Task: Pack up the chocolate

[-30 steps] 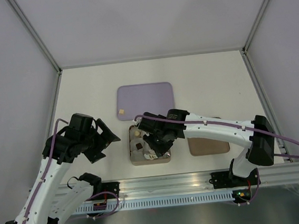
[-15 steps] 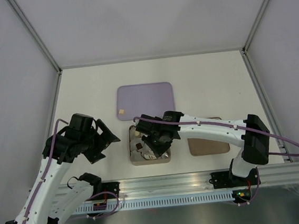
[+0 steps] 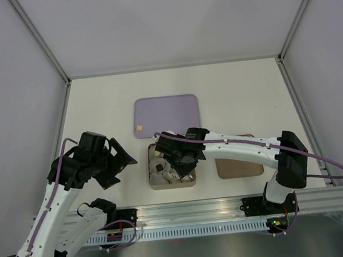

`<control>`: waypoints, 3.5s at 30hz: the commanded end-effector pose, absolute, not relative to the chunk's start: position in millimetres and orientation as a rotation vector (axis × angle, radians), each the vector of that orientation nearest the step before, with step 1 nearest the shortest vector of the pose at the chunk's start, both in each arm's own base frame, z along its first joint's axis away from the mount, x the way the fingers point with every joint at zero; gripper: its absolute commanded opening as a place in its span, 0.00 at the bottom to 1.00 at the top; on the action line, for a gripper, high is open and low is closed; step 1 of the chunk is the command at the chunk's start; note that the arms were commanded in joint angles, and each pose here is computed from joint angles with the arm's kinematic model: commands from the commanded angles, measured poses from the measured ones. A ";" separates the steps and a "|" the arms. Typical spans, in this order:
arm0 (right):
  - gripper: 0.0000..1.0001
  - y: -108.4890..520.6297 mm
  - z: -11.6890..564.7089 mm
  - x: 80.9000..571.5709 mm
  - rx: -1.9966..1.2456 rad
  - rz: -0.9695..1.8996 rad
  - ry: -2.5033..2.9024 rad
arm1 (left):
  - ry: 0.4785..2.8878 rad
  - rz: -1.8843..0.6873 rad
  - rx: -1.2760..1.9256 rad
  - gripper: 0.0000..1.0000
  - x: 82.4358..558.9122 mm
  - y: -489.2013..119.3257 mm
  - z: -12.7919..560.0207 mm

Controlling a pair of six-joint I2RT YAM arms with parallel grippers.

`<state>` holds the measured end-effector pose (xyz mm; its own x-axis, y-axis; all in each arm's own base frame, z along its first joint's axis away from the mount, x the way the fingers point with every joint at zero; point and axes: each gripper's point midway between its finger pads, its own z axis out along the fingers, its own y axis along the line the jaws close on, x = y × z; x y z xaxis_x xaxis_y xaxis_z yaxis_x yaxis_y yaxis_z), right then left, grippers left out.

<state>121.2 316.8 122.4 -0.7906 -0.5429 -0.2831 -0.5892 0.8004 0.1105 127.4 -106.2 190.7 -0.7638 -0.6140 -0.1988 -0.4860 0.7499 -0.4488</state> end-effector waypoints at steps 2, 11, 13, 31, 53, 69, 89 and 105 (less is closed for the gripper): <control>0.31 325.3 135.9 124.4 -0.844 0.311 2.723 | 2.601 -0.554 -0.904 1.00 124.7 -106.1 195.2; 0.40 330.7 156.2 126.0 -0.823 0.356 2.702 | 2.596 -0.555 -0.903 0.99 124.8 -105.9 196.0; 0.41 329.1 157.4 125.6 -0.820 0.355 2.702 | 2.597 -0.552 -0.906 1.00 124.5 -105.5 195.4; 0.37 399.4 251.6 192.8 -0.735 0.498 2.374 | 2.588 -0.572 -0.886 1.00 123.7 -106.1 200.0; 0.40 447.9 157.4 360.3 -0.844 0.397 2.319 | 2.549 -0.547 -0.848 1.00 125.2 -98.9 202.4; 0.41 453.9 116.9 370.6 -0.862 0.371 2.363 | 2.557 -0.534 -0.848 1.00 124.7 -98.0 196.1; 0.18 410.0 237.0 316.1 -0.735 0.518 2.306 | 2.597 -0.549 -0.858 1.00 113.8 -99.5 193.0; 0.18 363.4 202.3 108.6 -0.955 0.583 2.548 | 2.618 -0.538 -0.870 0.99 111.1 -99.6 191.7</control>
<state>115.3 372.6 205.6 -0.6568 -0.5730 -0.4901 -0.7308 0.6439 0.2266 118.7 -97.6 193.4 -0.7503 -0.6210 -0.2268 -0.4831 0.7492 -0.4532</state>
